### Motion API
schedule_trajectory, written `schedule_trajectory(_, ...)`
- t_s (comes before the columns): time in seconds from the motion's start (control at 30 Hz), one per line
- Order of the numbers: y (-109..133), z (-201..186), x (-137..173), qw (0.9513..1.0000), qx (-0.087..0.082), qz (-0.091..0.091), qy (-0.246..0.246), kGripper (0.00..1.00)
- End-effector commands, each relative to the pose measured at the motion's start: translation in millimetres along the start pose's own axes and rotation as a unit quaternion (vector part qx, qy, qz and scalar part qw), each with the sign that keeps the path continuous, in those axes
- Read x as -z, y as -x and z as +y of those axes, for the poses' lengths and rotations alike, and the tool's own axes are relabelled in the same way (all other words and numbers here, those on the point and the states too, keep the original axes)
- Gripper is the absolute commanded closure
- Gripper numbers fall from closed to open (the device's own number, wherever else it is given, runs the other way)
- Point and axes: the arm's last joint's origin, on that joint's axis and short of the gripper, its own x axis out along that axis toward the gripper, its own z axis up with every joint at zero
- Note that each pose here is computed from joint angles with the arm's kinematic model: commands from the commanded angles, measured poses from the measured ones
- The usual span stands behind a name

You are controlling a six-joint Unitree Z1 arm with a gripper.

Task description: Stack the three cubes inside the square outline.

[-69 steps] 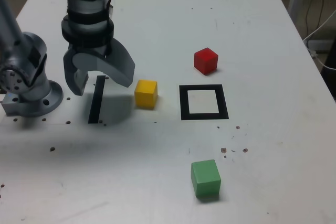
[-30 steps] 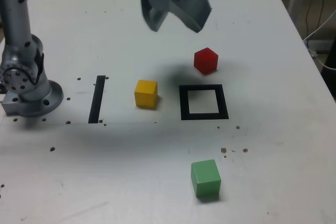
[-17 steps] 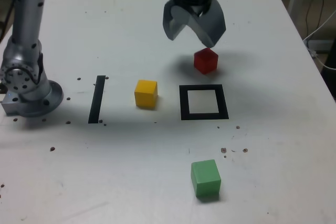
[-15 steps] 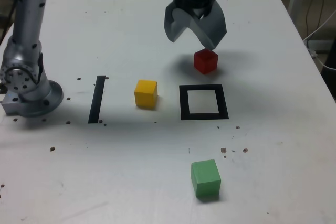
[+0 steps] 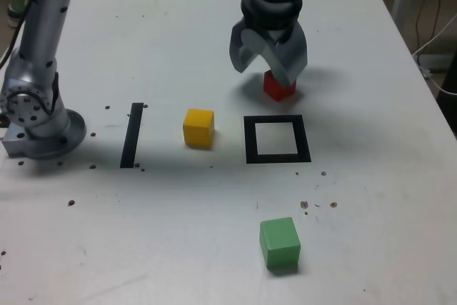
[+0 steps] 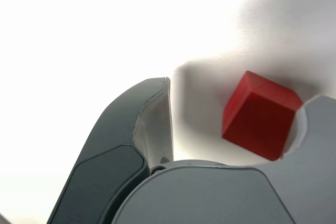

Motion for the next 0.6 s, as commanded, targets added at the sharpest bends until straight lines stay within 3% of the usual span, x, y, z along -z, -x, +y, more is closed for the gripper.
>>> schedule_trajectory(0.0,-2.7,-1.0,-2.1,1.0,0.002,-0.003,-0.002,0.31)
schedule_trajectory(0.37,-5.1,-1.5,-6.2,0.9997,0.009,-0.022,-0.004,0.5)
schedule_trajectory(0.57,-4.8,-1.4,-6.7,0.9996,0.01,-0.026,-0.004,0.51)
